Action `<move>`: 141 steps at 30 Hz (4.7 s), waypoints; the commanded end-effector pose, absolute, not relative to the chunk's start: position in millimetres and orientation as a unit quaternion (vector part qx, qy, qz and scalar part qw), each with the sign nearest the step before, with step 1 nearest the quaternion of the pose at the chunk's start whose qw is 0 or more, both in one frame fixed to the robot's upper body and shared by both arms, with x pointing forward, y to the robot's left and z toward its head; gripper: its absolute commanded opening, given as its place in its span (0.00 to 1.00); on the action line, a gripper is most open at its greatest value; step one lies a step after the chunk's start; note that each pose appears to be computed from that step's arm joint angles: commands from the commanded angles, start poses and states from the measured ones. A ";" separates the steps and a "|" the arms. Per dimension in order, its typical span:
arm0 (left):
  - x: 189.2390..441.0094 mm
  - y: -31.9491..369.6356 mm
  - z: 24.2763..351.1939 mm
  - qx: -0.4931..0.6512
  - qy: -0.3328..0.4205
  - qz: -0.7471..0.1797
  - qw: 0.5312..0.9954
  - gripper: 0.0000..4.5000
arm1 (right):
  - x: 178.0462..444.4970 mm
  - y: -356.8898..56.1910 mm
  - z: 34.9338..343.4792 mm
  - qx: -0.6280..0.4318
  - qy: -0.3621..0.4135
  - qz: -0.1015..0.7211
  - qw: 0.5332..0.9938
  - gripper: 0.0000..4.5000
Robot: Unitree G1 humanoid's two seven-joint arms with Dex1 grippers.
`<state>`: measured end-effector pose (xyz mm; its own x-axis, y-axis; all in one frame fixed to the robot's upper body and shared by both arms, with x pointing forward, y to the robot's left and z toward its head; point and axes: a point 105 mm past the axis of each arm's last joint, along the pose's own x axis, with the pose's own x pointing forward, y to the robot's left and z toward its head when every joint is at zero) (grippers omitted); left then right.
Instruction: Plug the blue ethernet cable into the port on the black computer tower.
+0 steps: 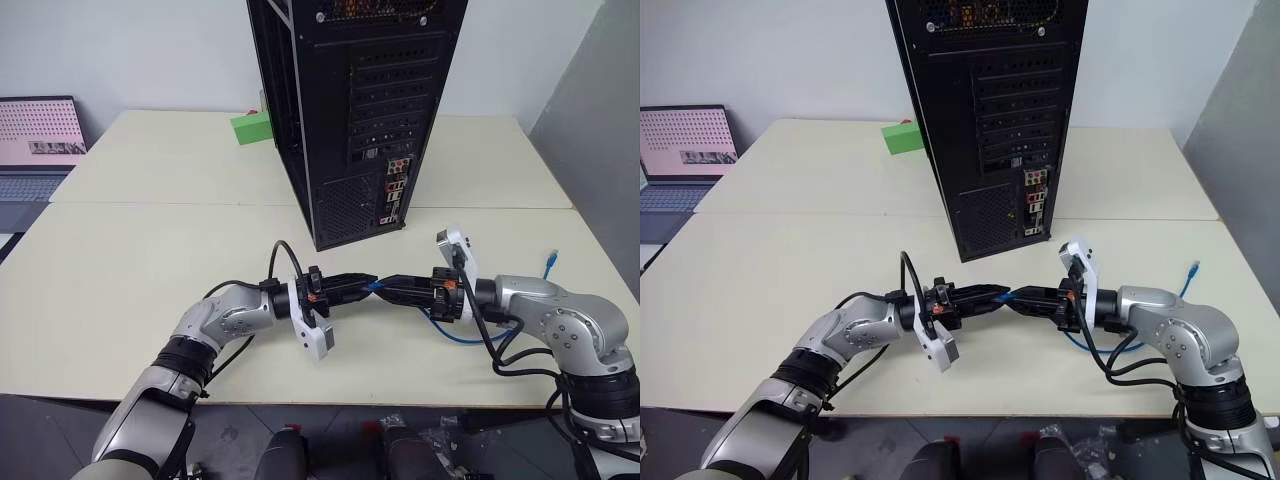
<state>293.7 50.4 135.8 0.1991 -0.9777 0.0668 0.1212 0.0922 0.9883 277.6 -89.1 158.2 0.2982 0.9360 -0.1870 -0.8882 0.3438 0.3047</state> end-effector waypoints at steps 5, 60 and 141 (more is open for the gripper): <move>289.8 46.2 146.7 0.488 -0.459 -0.451 0.589 0.07 | 274.0 -88.3 164.9 0.067 0.158 0.581 0.796 0.23; 358.1 35.7 180.3 0.110 -0.095 -0.275 0.950 0.95 | 353.6 -105.7 215.2 -0.032 -0.024 0.226 0.973 0.00; 353.9 26.5 177.0 0.122 -0.095 -0.278 0.948 0.95 | 390.3 -86.3 218.6 -0.020 -0.046 0.179 0.983 0.00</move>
<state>359.3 30.1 160.0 0.8420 -0.5375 0.0463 0.5071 0.8179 0.2719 392.0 -86.2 196.4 0.9319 0.3626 0.0042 -0.3613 0.9294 -0.0749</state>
